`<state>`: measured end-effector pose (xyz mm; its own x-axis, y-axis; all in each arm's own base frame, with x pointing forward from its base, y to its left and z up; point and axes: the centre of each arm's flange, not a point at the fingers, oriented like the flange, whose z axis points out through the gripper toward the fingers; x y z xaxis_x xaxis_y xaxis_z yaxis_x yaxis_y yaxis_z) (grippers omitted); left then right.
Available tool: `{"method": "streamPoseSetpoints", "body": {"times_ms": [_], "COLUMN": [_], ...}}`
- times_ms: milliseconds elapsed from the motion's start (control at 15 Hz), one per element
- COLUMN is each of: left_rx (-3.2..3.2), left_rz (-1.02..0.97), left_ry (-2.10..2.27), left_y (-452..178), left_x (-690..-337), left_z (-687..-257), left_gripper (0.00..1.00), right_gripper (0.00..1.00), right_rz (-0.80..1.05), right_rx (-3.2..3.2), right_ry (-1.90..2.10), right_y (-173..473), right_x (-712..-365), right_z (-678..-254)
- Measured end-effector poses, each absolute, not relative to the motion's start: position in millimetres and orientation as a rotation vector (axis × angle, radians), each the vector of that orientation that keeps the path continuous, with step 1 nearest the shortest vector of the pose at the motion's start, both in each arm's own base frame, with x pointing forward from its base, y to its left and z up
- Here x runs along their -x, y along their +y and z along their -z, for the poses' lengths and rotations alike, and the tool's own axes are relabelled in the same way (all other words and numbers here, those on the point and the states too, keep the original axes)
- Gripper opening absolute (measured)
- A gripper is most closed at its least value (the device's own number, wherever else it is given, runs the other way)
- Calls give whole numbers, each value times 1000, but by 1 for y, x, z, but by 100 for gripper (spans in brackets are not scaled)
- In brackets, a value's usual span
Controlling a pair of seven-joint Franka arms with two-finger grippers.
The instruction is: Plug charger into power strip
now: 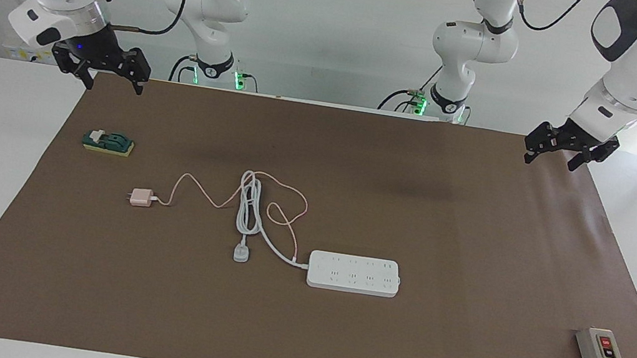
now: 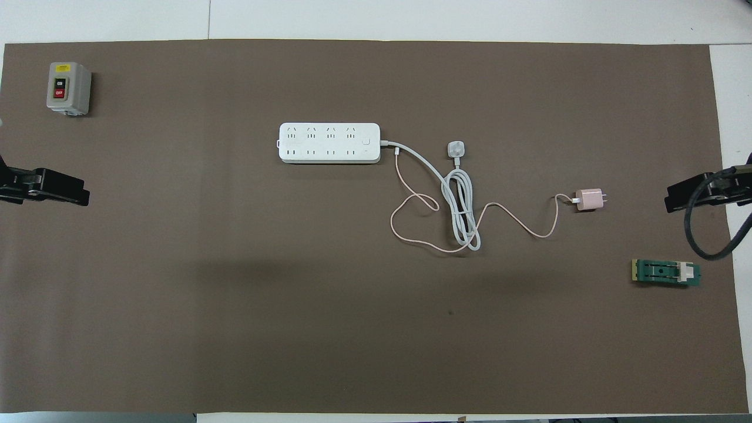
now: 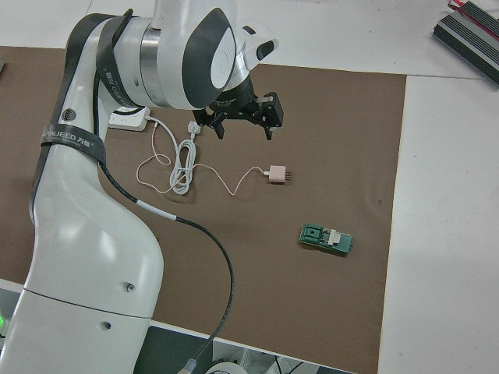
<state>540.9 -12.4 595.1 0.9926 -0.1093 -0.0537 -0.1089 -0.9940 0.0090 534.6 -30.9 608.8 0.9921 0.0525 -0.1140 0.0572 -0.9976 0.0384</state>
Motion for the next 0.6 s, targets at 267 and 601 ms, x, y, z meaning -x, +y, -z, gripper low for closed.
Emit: {"method": "streamPoseSetpoints", "body": {"times_ms": [267, 601], "left_rx": [-3130, -3130], "left_rz": [85, 85], "left_ry": [-171, -171], "left_y": [-12, -12], "left_x": [-541, -541], "left_z": [-595, -595], "left_gripper": [100, 100], "right_gripper": [100, 100], "right_rz": [172, 215], "right_rx": [-3095, -3134], "right_ry": [73, -49], "right_y": [-35, -70], "right_x": [-534, -530], "right_z": [-610, -591]}}
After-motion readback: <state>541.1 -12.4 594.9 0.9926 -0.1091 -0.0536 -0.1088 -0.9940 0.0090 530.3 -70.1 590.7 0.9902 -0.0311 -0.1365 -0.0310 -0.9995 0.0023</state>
